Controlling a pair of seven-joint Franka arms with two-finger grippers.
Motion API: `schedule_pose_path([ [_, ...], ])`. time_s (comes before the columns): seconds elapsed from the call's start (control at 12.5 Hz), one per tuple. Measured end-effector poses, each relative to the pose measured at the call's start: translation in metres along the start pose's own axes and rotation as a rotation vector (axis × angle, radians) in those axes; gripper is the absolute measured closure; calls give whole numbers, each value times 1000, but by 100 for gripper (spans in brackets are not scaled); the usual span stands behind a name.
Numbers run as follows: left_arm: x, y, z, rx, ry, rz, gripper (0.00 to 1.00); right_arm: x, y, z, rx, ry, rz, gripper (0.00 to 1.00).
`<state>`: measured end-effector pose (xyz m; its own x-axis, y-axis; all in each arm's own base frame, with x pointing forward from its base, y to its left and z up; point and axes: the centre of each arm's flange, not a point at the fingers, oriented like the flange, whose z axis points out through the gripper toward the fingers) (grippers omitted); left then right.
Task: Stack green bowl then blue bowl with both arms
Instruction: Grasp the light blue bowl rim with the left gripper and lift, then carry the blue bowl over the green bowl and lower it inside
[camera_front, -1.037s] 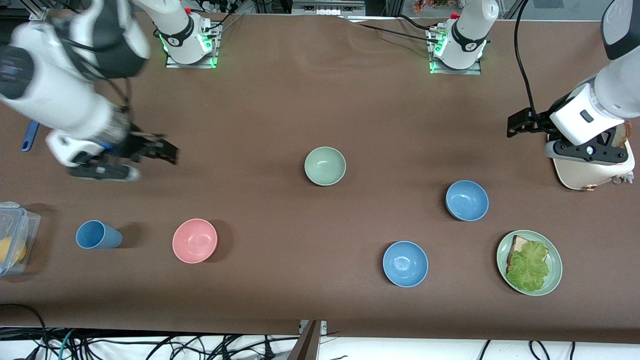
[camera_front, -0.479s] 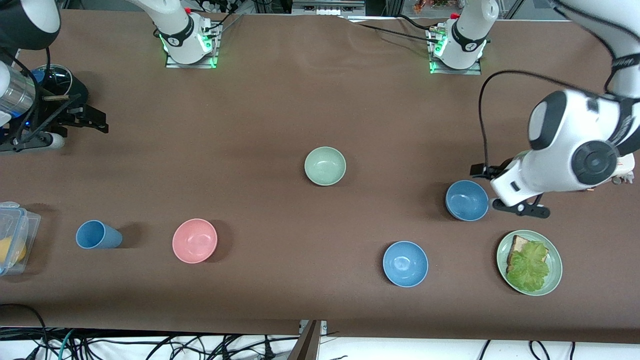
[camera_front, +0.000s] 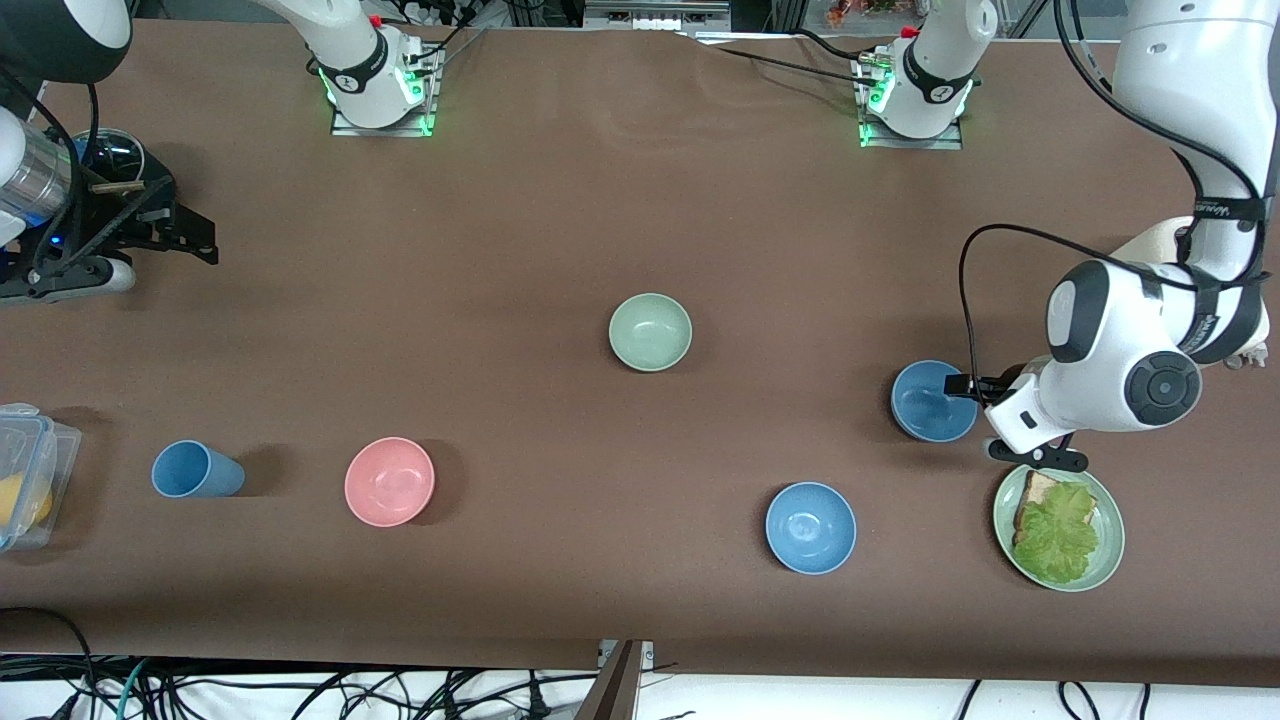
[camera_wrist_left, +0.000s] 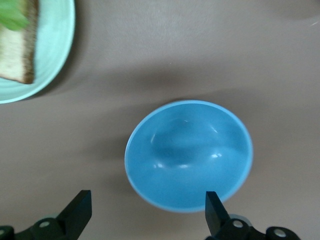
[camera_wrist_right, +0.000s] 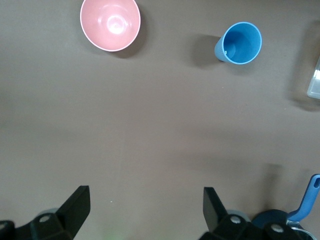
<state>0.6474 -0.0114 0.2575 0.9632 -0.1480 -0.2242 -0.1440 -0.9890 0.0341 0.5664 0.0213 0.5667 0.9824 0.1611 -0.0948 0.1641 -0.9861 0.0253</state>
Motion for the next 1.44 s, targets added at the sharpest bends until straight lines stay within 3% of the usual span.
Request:
schedule_pose_path([
  [0.24, -11, -4, 58, -6, 47, 40, 0, -1, -5, -1, 2, -9, -8, 0],
  [0.32, -12, -7, 61, -5, 49, 42, 8, -1, -6, -2, 5, -7, -10, 0],
  [0.4, -13, -11, 61, -3, 49, 42, 9, 0, -8, -2, 11, -5, -12, 0],
  [0.96, -14, -29, 57, -6, 55, 62, 92, 0, -10, -2, 35, -3, -18, 0],
  [1.2, -10, -16, 39, -33, 27, 54, 95, 0, -8, -3, 37, -1, -15, 0],
  [1.44, -2, 40, 0, -95, -43, 6, 95, 0, -11, -4, 37, 2, -20, 0],
])
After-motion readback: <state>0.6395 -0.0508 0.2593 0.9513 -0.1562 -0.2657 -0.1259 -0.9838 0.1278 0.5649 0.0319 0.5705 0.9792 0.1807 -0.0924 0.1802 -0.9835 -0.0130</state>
